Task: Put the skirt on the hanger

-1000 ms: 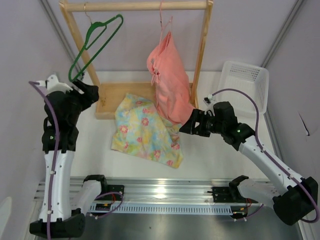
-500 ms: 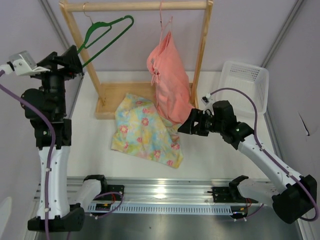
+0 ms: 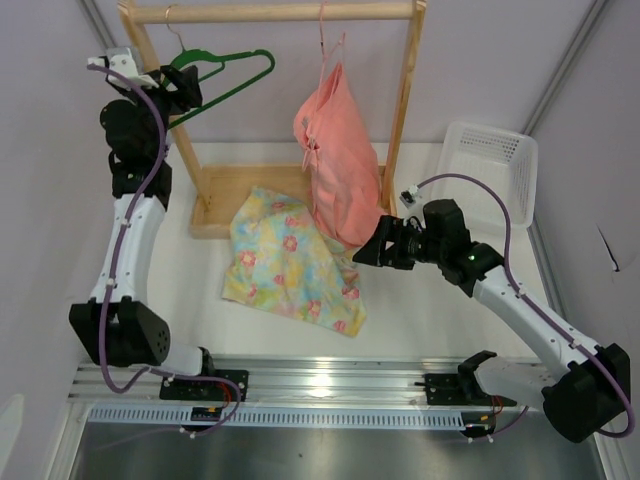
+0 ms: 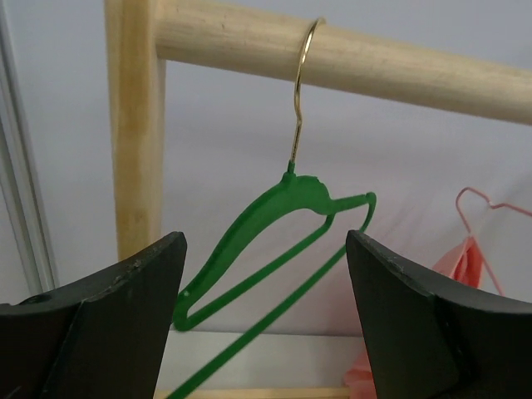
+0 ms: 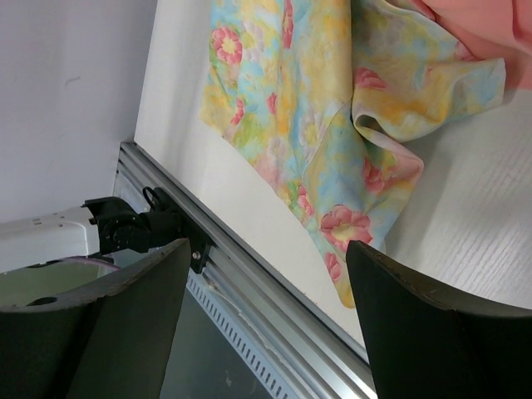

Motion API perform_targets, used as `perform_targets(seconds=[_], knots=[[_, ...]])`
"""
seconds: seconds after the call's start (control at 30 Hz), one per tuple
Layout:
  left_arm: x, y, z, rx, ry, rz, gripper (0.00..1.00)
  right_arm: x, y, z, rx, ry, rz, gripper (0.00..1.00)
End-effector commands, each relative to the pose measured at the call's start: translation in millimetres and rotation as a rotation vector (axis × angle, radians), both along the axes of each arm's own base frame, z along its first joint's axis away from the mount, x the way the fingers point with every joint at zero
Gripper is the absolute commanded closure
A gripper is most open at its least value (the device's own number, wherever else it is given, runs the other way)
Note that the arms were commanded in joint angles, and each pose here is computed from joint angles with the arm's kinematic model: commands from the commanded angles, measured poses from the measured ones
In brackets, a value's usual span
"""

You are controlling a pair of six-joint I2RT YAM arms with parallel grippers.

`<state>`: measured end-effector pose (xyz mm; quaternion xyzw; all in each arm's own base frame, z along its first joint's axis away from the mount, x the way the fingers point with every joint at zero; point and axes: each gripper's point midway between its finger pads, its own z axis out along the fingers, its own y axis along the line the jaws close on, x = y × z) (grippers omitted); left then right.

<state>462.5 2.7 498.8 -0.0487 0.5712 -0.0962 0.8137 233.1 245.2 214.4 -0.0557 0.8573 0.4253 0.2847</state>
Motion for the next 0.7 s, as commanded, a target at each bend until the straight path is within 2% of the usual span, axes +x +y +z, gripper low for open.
perform_targets(seconds=[0.0, 0.17, 0.23, 0.5, 0.67], knots=[[4, -8, 41, 0.122, -0.123, -0.042, 0.16, 8, 5, 19, 0.032, -0.074, 0.020, 0.17], [27, -9, 25, 0.133, -0.048, -0.056, 0.18, 8, 5, 15, 0.023, -0.066, 0.022, 0.17], [35, -11, 14, 0.145, -0.009, -0.075, 0.26, 8, 4, 15, 0.019, -0.068, 0.020, 0.18], [37, -16, 8, 0.164, 0.024, -0.103, 0.36, 11, 7, 9, 0.023, -0.053, 0.023, 0.17], [27, -18, 20, 0.174, -0.001, -0.106, 0.37, 15, 9, 11, 0.023, -0.061, 0.027, 0.17]])
